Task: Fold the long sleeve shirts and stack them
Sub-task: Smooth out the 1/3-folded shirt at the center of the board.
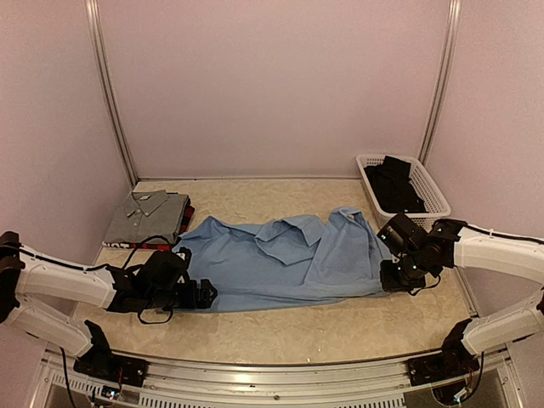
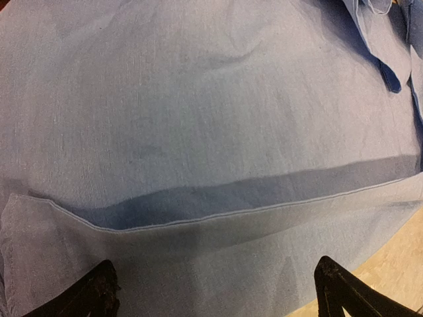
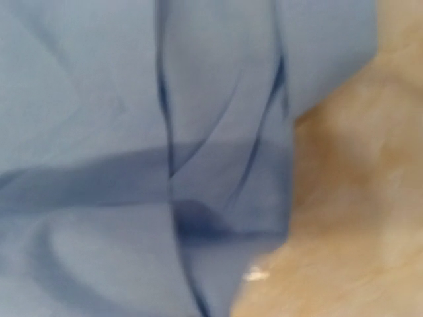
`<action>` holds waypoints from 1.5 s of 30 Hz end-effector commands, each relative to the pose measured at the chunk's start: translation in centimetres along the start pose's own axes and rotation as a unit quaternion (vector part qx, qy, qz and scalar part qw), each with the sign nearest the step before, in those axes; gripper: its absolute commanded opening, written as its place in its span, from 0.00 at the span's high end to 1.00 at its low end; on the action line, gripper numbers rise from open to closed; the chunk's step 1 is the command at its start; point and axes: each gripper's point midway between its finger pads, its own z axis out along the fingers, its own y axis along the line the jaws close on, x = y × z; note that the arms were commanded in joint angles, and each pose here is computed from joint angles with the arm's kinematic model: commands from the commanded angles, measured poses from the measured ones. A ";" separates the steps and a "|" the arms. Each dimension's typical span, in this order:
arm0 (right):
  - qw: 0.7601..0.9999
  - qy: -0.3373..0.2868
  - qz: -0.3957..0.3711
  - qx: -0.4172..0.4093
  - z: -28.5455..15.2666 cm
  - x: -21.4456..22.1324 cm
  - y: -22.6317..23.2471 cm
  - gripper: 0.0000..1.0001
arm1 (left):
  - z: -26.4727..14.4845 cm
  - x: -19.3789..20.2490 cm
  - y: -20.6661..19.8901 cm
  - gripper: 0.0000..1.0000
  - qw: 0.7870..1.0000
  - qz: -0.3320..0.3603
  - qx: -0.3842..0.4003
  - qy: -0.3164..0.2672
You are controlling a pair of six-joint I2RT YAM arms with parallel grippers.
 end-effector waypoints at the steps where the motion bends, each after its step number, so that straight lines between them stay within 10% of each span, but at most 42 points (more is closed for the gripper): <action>1: 0.999 -0.024 -0.013 0.030 -1.4 -2.0 -0.8 0.78 | -0.7 4.1 3.8 0.01 0.994 0.018 -0.070 0.078; 10: 0.991 -0.098 -0.072 -0.050 -3.1 -7.1 3.1 0.40 | -1.6 3.1 2.9 0.01 0.996 0.024 -0.054 0.069; 24: 0.979 -0.119 -0.117 -0.119 3.8 -13.9 5.4 0.37 | -1.8 1.5 1.2 0.01 0.996 0.047 -0.040 0.057; 32: 0.971 -0.095 -0.116 -0.185 6.4 -14.5 6.1 0.48 | -1.4 0.8 0.5 0.01 0.997 0.050 -0.038 0.051; 45: 0.957 -0.102 -0.120 -0.244 6.1 -16.5 7.4 1.00 | -0.6 0.8 0.4 0.01 0.996 0.055 -0.044 0.054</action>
